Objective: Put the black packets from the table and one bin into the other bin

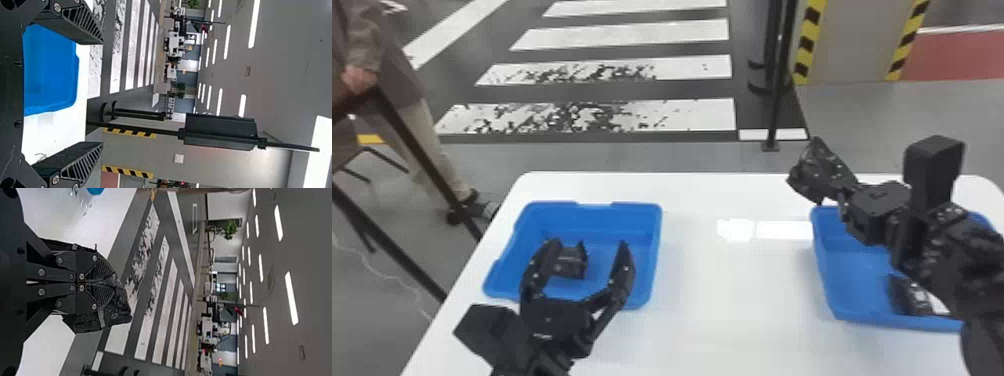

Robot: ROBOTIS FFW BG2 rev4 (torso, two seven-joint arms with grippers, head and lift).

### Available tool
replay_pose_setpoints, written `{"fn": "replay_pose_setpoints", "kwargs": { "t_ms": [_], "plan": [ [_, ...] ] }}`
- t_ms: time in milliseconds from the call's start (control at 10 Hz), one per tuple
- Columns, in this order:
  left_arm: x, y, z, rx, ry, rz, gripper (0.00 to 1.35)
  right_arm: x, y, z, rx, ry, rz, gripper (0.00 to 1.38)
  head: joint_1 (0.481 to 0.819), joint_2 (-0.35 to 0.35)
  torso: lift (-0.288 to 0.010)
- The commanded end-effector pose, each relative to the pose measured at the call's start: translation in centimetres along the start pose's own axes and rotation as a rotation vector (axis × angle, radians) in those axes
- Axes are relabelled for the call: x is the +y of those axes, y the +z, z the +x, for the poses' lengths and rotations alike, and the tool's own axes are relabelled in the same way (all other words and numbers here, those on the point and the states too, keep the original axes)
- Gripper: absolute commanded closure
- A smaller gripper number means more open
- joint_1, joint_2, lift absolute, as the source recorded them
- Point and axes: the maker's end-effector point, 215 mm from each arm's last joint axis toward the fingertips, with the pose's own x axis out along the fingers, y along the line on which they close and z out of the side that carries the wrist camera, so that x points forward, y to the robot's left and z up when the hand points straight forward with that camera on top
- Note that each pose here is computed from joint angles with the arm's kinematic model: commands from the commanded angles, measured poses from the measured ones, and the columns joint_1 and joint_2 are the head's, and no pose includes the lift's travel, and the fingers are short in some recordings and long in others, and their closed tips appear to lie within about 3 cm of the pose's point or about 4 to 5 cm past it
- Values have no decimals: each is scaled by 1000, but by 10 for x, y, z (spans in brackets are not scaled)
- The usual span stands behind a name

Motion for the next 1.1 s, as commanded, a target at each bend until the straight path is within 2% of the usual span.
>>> {"fn": "replay_pose_setpoints", "kwargs": {
  "t_ms": [0,200,400,500,600,700,800,1000],
  "plan": [
    [1,1,0,-3,2,-2,116,-52,-20,-35,34,-118,-9,1296,695,96,-110],
    [4,2,0,-6,7,1,111,-82,-57,-78,109,-197,10,1296,695,-4,-110],
    [5,2,0,-6,10,1,110,-110,-87,-112,181,-273,0,1265,695,-66,-110],
    [4,3,0,-9,9,3,110,-119,-95,-118,185,-276,3,852,695,-81,-110],
    [5,4,0,-11,11,4,110,-129,-102,-125,193,-274,17,275,695,-104,-110],
    [7,7,1,-22,14,8,110,-135,-104,-134,194,-277,26,25,695,-123,-110],
    [10,4,5,-6,13,13,108,-135,-93,-145,152,-282,11,110,695,-138,-110],
    [46,-19,13,102,8,85,116,-132,-83,-176,87,-318,3,199,695,-153,-110]
  ]
}}
